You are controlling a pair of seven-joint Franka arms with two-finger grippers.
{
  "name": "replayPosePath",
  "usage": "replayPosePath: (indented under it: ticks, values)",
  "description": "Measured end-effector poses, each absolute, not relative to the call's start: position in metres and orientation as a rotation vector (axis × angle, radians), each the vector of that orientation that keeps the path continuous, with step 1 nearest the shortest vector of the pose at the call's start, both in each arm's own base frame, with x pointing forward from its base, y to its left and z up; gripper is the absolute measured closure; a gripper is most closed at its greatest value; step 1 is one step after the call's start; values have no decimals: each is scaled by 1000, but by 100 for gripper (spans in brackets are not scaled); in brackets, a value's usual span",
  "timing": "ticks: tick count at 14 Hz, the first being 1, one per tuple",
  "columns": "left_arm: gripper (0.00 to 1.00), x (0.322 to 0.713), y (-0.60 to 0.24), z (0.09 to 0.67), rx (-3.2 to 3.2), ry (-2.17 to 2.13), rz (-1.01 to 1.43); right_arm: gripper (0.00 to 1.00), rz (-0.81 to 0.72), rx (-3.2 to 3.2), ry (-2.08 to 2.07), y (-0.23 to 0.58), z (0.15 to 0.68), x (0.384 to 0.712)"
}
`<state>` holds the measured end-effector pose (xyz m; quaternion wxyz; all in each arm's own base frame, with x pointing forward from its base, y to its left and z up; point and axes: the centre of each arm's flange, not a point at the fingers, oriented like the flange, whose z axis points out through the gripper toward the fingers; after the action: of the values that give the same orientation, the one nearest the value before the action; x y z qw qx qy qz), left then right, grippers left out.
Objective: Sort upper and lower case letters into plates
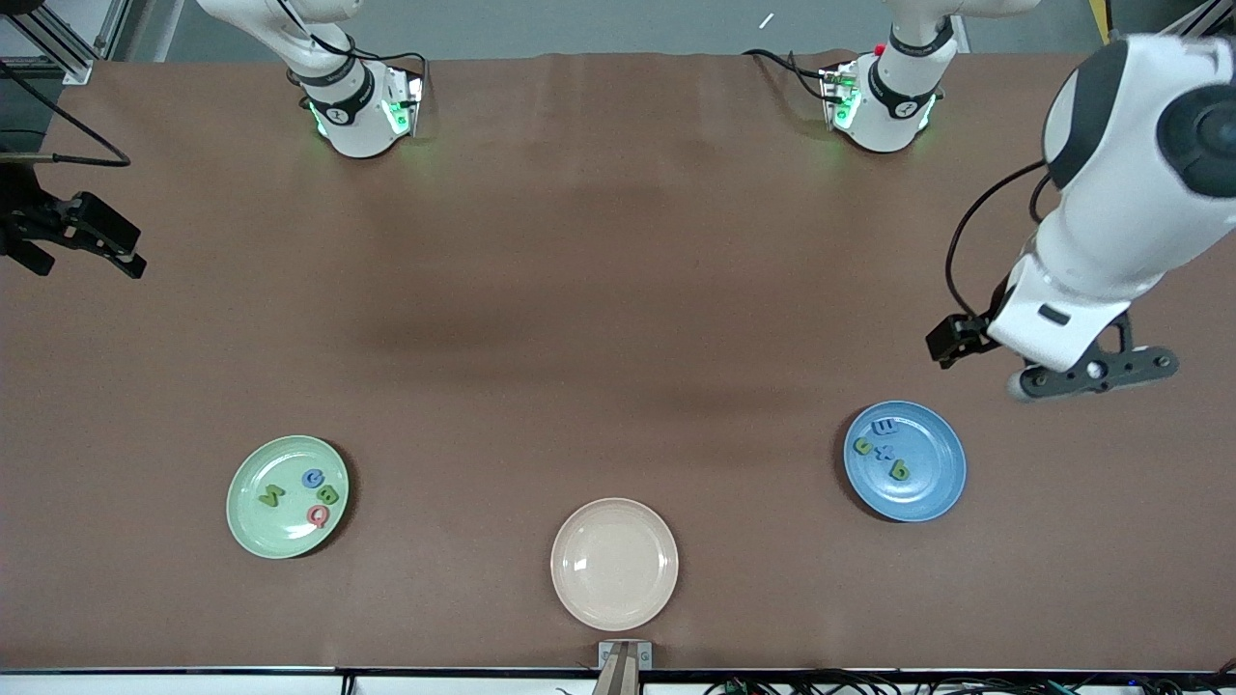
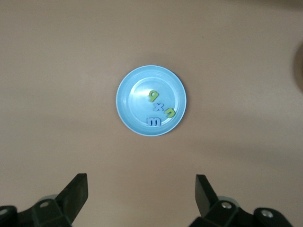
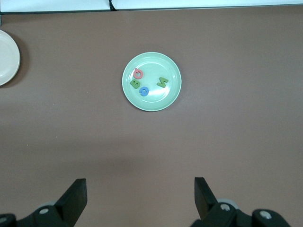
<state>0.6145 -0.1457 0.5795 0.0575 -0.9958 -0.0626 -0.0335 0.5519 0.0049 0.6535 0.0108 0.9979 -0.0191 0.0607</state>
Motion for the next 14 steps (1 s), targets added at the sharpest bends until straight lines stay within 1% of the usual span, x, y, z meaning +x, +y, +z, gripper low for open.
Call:
replayPosePath:
  ticks: [3, 5, 7, 10, 14]
  values:
    - [0, 594, -137, 616, -3015, -126, -129, 0, 152, 3116, -59, 5, 640, 560]
    - [0, 586, -121, 630, -3018, -37, -134, 0, 152, 3116, -59, 5, 639, 562]
    - [0, 577, -98, 636, -3051, -7, -117, 0, 184, 3114, -62, 4, 648, 562]
    - [0, 561, -90, 647, -3059, 71, -122, 0, 233, 3112, -67, 2, 663, 562]
    - [0, 548, -85, 653, -3049, 133, -104, 0, 239, 3110, -82, -3, 665, 562]
